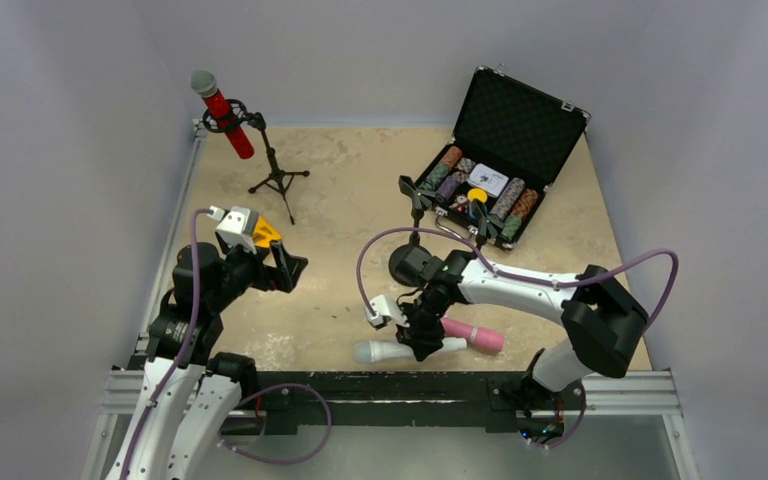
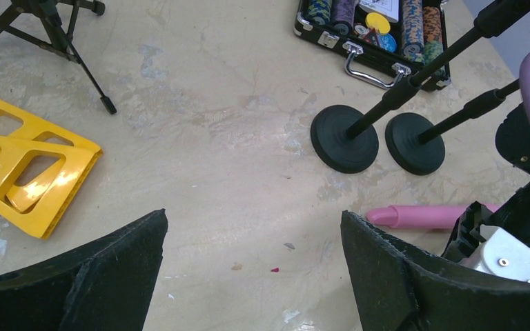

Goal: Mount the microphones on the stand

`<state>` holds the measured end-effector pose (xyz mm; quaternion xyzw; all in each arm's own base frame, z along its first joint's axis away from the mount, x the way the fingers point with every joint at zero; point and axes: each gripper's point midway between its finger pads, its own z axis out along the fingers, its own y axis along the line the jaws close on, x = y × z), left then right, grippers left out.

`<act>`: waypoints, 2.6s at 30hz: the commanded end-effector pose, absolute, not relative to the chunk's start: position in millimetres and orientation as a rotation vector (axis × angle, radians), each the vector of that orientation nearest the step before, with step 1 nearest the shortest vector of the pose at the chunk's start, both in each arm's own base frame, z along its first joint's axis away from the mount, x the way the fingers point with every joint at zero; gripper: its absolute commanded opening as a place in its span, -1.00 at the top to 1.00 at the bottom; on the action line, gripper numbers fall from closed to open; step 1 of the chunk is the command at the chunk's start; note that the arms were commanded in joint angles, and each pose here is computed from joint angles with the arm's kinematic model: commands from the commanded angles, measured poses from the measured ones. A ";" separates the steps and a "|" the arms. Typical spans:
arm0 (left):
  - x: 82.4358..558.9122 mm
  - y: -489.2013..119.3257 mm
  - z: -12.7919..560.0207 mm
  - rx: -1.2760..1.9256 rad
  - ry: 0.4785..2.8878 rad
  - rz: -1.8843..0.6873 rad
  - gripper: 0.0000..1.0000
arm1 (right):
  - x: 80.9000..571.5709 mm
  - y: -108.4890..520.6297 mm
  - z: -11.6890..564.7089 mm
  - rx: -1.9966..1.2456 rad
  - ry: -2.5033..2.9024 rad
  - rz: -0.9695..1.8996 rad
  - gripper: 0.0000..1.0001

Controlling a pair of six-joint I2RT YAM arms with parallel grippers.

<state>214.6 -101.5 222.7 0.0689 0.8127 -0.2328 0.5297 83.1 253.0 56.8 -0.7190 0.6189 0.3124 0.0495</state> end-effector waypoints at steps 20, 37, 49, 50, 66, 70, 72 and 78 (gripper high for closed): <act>192.1 -154.3 250.5 0.088 1.742 -1.081 -0.99 | 78.3 237.1 176.9 -1.981 1.473 1.192 1.00; 190.3 -166.5 244.8 0.079 1.739 -1.211 -0.99 | 89.1 229.9 209.2 -1.830 1.448 1.236 1.00; 181.3 -191.5 275.8 0.207 1.593 -1.360 -0.96 | 112.5 230.8 279.1 -1.648 1.488 1.249 1.00; 179.3 -197.2 278.1 0.231 1.582 -1.366 -0.95 | 115.0 232.1 287.1 -1.624 1.489 1.261 1.00; 160.1 -285.3 363.4 0.493 1.226 -1.475 -0.92 | 155.9 240.5 324.8 -1.304 1.640 1.428 1.00; 171.0 -302.0 377.2 0.464 1.194 -1.459 -0.90 | 156.4 240.5 321.0 -1.303 1.647 1.427 1.00; 173.9 -306.6 382.9 0.448 1.154 -1.453 -0.88 | 157.4 240.3 319.1 -1.298 1.655 1.423 1.00; 175.7 -325.0 392.5 0.439 1.112 -1.474 -0.80 | 158.3 241.9 316.4 -1.292 1.662 1.440 1.00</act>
